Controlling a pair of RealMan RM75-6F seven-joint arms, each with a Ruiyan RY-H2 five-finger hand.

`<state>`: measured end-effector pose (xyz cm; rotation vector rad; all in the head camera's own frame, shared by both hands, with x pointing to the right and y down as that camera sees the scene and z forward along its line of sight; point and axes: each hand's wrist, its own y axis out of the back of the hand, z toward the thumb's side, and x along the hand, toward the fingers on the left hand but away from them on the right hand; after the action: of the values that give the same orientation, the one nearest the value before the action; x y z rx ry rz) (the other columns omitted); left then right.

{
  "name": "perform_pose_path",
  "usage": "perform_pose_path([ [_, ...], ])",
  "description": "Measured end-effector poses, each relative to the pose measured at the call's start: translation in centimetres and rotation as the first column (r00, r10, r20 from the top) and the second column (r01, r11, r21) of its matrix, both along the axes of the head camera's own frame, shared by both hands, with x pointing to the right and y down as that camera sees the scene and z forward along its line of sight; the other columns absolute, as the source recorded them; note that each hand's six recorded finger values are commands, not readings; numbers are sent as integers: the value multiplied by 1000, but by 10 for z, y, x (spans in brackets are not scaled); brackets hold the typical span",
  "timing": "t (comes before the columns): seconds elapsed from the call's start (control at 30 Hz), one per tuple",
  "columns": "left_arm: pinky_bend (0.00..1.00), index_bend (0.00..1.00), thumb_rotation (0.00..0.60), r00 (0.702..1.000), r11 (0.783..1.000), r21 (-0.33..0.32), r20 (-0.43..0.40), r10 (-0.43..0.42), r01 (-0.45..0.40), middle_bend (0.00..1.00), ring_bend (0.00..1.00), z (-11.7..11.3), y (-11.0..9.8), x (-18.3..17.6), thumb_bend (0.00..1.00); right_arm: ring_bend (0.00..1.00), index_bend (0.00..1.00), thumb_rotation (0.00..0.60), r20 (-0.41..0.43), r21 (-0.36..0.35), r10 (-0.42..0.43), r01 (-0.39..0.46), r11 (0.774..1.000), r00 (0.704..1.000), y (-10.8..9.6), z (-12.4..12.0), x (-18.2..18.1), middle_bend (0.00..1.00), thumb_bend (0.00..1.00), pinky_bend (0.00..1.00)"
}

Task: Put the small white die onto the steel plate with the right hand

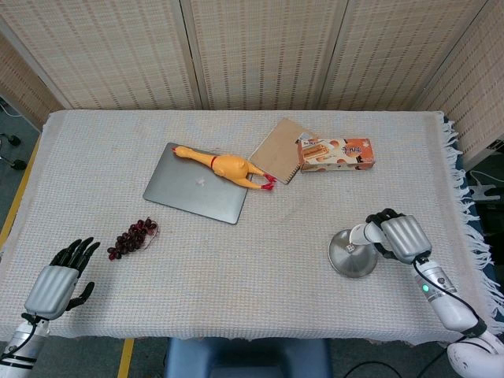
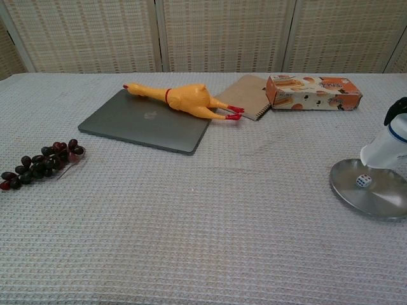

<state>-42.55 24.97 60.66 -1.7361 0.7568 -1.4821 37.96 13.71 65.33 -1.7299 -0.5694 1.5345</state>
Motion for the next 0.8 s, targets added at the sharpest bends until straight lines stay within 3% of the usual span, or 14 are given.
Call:
perform_pose_path([
  [0.3,172,0,600,1000,1000,-4,4,2,-2,0,0,2,0,1,409,202,416,600,-122,23,109,-107,994,987,-28,22,44,338,285,471],
  [0.53,172,0,600,1000,1000,-6,8,-2,2,0,0,3,0,0,409,69,46,600,-129,-41,125,-132,990,984,-26,42,44,155,284,362],
  [0.7,171,0,600,1000,1000,-13,7,8,-8,0,0,4,1,2,409,0,0,600,-143,-59,115,-124,991,983,-21,37,49,15,284,223],
  [0.8,172,0,600,1000,1000,-10,7,9,-9,0,0,4,1,2,410,0,0,600,-149,-64,119,-129,990,982,-17,31,51,0,284,161],
])
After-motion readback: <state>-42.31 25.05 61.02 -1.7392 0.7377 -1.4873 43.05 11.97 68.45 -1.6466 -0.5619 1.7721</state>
